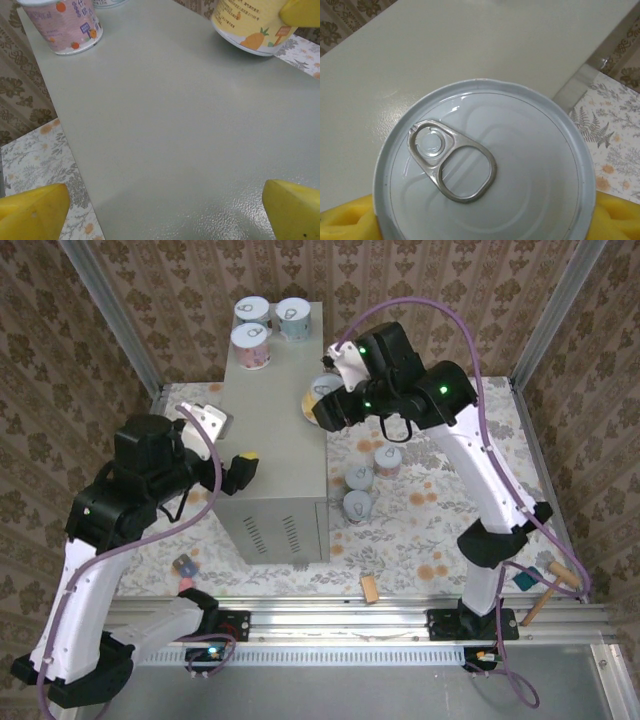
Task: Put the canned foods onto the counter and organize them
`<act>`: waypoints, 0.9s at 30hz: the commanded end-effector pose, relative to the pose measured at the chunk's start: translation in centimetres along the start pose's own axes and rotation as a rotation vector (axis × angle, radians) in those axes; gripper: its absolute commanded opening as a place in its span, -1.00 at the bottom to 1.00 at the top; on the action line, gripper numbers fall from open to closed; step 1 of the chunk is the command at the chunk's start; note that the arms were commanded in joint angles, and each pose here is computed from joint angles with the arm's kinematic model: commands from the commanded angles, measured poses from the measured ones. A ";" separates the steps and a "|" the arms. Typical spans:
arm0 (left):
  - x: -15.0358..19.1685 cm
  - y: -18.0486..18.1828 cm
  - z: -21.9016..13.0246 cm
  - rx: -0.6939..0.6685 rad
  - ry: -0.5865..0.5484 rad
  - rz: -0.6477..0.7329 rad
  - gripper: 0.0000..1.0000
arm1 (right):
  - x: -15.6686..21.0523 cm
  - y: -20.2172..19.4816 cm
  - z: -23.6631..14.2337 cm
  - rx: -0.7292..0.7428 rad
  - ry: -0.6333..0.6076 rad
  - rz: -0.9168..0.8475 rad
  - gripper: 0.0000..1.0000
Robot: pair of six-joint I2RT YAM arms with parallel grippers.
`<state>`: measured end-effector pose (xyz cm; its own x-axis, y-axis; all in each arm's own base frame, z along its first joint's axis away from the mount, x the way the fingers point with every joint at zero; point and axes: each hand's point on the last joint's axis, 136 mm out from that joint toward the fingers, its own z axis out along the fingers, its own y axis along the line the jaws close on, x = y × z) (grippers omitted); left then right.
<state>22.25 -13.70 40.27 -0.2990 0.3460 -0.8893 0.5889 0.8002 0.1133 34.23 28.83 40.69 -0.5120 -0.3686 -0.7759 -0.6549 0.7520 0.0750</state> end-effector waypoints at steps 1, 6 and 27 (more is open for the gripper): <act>-0.2 -0.1 -0.3 0.012 -0.032 -0.003 1.00 | -0.7 0.2 -0.3 0.028 -0.012 -0.040 0.44; 0.2 -0.1 -0.4 0.016 -0.031 -0.007 1.00 | -1.1 0.2 1.1 0.082 -0.010 -0.068 0.52; -0.1 -1.1 -0.3 0.081 -0.065 -0.026 1.00 | -3.4 0.9 4.6 0.102 -0.088 -0.075 0.52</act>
<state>21.40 -14.15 39.56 -0.2879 0.3223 -0.9018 0.6316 0.7717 0.0741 36.97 32.44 40.02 -0.4394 -0.4010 -0.8038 -0.6362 0.7706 -0.0366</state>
